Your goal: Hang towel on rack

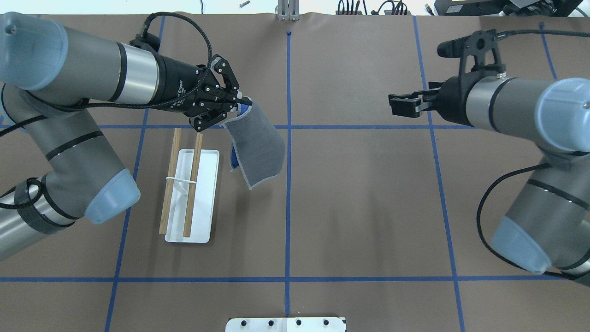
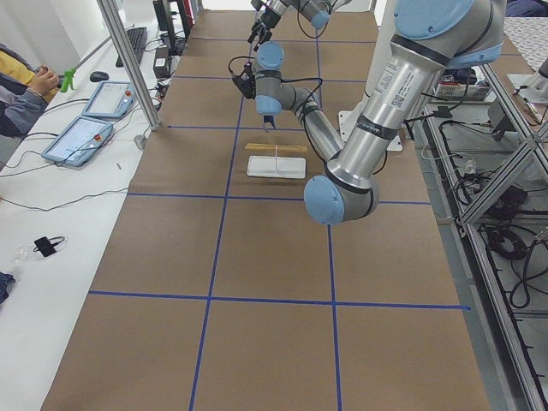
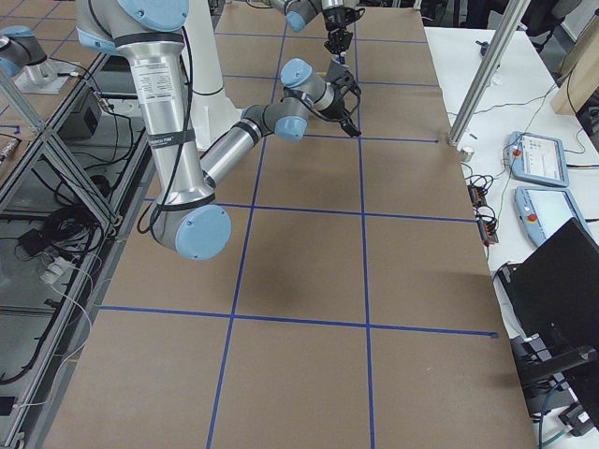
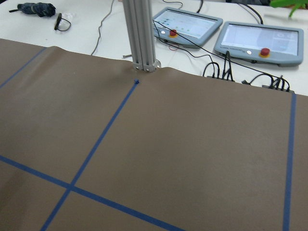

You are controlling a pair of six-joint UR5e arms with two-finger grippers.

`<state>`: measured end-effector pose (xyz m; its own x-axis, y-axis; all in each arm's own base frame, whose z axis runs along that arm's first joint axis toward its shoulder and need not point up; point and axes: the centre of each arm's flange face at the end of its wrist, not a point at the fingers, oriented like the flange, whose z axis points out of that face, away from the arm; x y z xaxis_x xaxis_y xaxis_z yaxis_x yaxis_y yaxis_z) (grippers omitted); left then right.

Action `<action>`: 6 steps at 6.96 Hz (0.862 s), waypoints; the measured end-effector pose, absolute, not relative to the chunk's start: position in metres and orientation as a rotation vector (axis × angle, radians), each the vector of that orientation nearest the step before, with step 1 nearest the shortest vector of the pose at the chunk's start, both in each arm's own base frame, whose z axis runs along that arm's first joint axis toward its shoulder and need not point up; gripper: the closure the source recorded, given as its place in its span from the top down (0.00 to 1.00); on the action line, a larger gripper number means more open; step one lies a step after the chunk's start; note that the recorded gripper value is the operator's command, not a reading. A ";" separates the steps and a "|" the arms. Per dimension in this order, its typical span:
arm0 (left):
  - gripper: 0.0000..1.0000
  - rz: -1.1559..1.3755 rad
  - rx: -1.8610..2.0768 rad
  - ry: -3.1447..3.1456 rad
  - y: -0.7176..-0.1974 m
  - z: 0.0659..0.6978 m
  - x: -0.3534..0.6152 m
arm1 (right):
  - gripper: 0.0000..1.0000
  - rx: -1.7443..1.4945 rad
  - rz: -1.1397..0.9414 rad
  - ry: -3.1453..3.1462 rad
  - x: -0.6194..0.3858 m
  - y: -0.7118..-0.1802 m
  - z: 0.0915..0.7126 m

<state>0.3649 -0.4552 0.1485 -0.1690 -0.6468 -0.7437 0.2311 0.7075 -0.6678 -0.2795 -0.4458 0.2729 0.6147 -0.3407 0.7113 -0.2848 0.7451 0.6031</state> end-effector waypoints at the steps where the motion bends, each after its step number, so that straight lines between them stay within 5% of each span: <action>1: 0.00 -0.859 -0.346 1.566 -0.447 0.154 0.366 | 1.00 0.687 -0.015 -0.948 -0.254 -0.452 0.290; 6: 0.00 -1.106 -0.485 1.540 -0.425 0.180 0.366 | 1.00 0.308 0.152 -0.998 -0.153 -0.471 0.354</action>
